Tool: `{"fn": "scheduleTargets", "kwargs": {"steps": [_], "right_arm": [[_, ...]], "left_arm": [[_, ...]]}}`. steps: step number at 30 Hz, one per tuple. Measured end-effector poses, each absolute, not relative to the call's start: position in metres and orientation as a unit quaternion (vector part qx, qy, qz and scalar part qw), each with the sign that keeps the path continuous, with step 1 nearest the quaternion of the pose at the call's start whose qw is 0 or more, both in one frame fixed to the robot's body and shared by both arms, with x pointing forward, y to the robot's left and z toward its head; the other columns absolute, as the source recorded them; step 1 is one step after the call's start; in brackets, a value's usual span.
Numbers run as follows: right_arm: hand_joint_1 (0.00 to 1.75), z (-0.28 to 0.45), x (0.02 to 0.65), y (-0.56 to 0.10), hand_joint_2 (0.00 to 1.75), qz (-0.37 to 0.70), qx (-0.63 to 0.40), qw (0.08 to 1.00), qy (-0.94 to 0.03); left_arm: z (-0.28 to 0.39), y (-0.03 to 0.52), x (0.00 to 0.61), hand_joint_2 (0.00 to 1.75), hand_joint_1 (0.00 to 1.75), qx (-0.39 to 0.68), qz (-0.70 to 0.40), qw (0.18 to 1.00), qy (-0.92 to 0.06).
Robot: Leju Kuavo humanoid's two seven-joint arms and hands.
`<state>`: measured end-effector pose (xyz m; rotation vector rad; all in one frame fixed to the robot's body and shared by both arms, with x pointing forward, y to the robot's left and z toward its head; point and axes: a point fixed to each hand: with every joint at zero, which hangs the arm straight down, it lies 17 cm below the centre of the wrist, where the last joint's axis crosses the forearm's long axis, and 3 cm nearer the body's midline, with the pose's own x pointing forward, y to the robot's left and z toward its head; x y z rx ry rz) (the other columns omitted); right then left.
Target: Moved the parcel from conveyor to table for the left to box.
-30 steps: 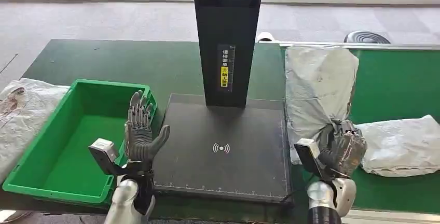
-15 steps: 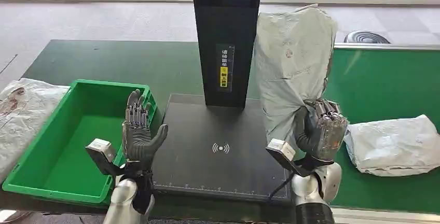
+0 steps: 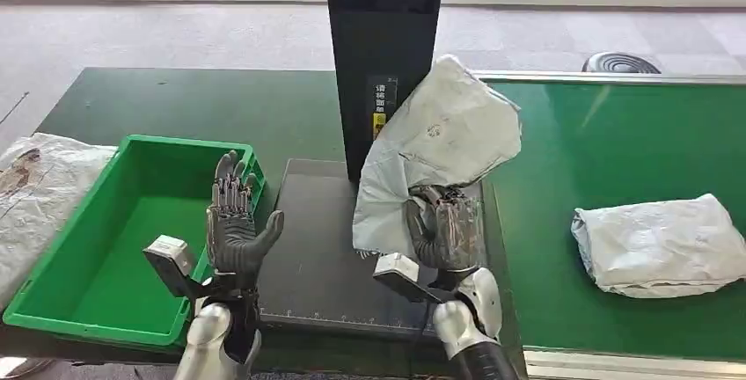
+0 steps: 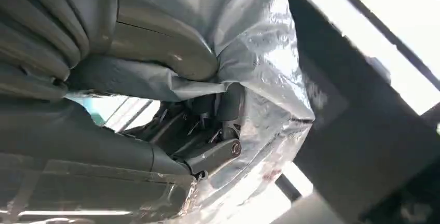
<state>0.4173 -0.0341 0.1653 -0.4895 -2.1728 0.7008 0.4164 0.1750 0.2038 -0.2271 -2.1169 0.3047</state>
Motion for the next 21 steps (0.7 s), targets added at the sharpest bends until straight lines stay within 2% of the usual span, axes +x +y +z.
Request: {"fn": "scheduleTargets", "kwargs": {"steps": [5,13,21], "right_arm": [[1.75,0.143,0.412,-0.018,1.75,0.3,-0.167,0.411,-0.845],[1.75,0.083,0.408,0.004,1.75,0.341,-0.097,0.489,-0.797],[1.75,0.055,0.402,0.021,1.75,0.371,-0.053,0.518,-0.769]], "left_arm": [[0.203,0.176,0.416,1.75,0.0,-0.092,0.125,0.476,-0.866],[0.204,0.179,0.416,1.75,0.0,-0.091,0.127,0.475,-0.866],[0.204,0.183,0.415,1.75,0.0,-0.085,0.127,0.474,-0.867]]}}
